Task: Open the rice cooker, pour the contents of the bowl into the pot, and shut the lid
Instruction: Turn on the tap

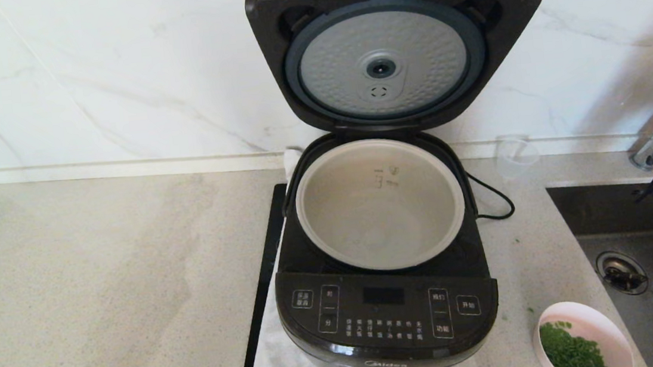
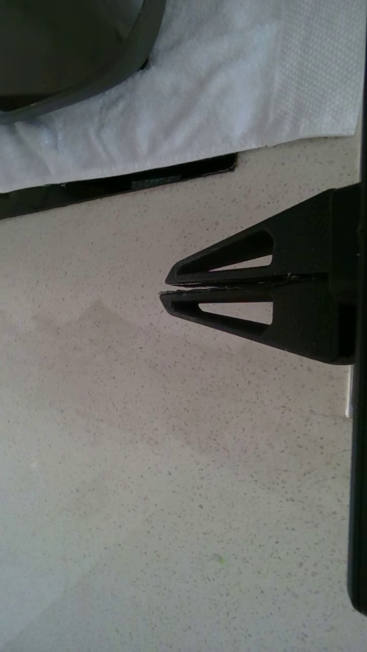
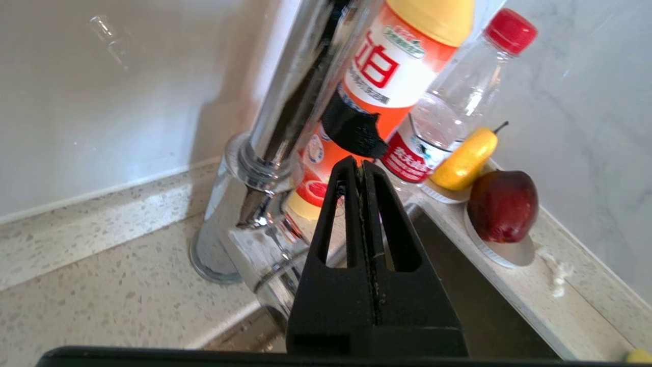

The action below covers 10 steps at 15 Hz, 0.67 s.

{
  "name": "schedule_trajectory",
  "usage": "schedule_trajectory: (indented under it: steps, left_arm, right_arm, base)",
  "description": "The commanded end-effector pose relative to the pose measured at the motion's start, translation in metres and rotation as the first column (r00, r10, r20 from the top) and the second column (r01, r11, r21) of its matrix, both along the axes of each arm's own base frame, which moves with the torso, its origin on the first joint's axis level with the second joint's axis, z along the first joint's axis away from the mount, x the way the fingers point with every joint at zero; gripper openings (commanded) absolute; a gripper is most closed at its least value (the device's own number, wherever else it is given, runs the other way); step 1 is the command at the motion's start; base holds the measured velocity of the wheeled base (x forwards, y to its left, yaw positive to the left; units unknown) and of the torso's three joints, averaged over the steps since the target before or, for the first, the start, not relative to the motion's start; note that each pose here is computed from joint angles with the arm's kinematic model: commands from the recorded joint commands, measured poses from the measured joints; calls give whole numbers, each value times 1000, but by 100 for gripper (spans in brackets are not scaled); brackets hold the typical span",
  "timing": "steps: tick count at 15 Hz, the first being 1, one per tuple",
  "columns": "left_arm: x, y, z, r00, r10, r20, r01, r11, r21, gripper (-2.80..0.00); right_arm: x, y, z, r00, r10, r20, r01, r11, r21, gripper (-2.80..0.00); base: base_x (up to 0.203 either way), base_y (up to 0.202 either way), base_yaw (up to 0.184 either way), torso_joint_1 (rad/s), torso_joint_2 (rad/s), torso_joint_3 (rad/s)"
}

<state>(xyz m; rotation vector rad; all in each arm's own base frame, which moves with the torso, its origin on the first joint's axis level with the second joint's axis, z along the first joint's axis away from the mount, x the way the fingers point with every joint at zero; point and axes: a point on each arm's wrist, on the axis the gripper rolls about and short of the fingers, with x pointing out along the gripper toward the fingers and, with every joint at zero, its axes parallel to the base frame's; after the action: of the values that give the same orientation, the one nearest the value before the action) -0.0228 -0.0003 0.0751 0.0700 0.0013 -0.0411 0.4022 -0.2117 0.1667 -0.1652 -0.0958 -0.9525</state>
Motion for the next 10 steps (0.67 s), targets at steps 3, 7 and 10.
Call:
schedule_trajectory:
  steps: [3, 7, 10]
  left_arm:
    - [0, 0, 0, 1000, 0, -2, 0, 1000, 1, -280]
    - [0, 0, 0, 1000, 0, -2, 0, 1000, 1, -280]
    - [0, 0, 0, 1000, 0, -2, 0, 1000, 1, -280]
  right_arm:
    - [8, -3, -3, 1000, 0, 11, 0, 1000, -8, -280]
    - [15, -7, -11, 1000, -3, -1, 3, 1000, -3, -280]
    - [17, -8, -17, 1000, -6, -19, 6, 1000, -4, -280]
  base:
    - [0, 0, 0, 0, 0, 0]
    - [0, 0, 0, 0, 0, 0]
    - [0, 0, 0, 0, 0, 0]
